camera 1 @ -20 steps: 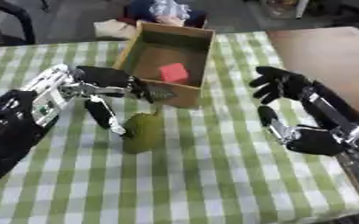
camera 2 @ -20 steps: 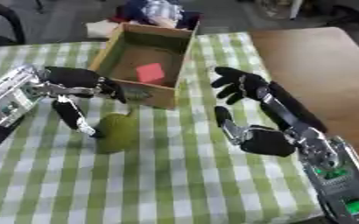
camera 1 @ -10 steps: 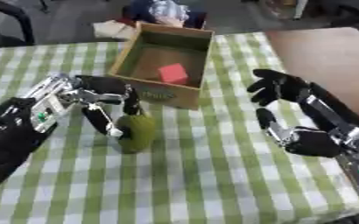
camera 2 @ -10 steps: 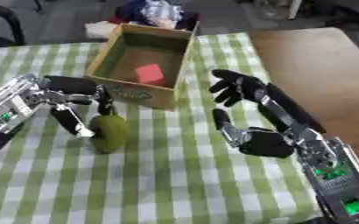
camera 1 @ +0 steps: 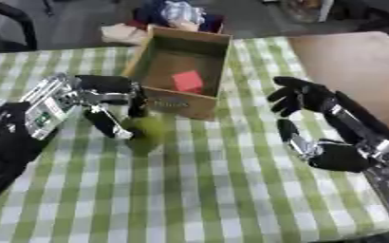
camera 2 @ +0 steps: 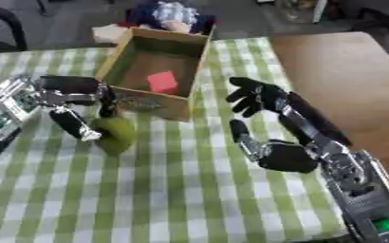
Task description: Pick up objects on the table and place them in the box.
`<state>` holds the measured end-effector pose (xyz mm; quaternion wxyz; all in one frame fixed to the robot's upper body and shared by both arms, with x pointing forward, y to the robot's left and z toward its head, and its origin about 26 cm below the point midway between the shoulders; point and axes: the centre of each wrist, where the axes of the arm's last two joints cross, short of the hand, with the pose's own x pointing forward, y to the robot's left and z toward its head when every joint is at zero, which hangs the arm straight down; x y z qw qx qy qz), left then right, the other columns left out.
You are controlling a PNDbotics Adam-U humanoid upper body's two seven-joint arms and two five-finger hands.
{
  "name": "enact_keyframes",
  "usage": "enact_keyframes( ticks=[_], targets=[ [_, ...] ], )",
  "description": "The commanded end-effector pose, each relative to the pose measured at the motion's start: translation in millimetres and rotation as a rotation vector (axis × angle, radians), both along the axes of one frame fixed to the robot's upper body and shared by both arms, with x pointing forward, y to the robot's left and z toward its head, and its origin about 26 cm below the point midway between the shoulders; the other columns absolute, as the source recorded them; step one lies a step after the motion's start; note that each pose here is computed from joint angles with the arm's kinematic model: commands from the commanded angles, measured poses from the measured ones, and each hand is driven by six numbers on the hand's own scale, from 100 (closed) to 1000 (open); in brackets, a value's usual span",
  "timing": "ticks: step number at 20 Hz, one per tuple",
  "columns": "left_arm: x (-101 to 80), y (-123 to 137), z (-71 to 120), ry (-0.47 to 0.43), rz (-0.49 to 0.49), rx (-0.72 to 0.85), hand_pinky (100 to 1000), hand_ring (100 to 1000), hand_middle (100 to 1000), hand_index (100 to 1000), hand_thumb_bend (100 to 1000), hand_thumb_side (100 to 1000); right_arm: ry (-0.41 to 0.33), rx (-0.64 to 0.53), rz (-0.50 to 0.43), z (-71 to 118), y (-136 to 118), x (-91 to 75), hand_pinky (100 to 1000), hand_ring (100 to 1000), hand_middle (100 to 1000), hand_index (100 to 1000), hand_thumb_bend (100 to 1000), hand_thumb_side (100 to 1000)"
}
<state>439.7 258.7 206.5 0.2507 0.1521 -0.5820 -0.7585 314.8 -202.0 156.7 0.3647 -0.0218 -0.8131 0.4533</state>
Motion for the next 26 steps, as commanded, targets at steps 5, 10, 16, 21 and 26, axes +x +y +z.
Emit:
enact_keyframes(
  ticks=[5,10,16,21,26],
  targets=[
    [11.0,13,57.7,-0.191,0.008,0.013,701,554,458,519,184,137,-0.02,-0.011,-0.008,5.7,-4,0.6,669,721,748,973,100,518],
    [33.4,3,42.9,-0.294,0.165,-0.044,725,627,540,618,190,170,-0.016,-0.008,0.001,4.9,-2,0.6,668,721,748,973,100,524],
    [50.2,-9,24.1,-0.441,0.306,-0.087,815,846,920,987,537,573,-0.014,-0.006,0.009,5.0,0,0.6,668,721,748,973,100,526],
    [50.2,-1,23.6,-0.573,0.396,-0.177,832,878,982,1000,723,756,-0.012,-0.006,0.005,4.6,0,0.7,667,721,747,973,100,527],
    [40.8,21,23.6,-0.577,0.463,-0.428,823,785,858,949,549,706,-0.014,-0.004,-0.003,4.7,-2,0.9,667,721,747,974,100,528]
  ],
)
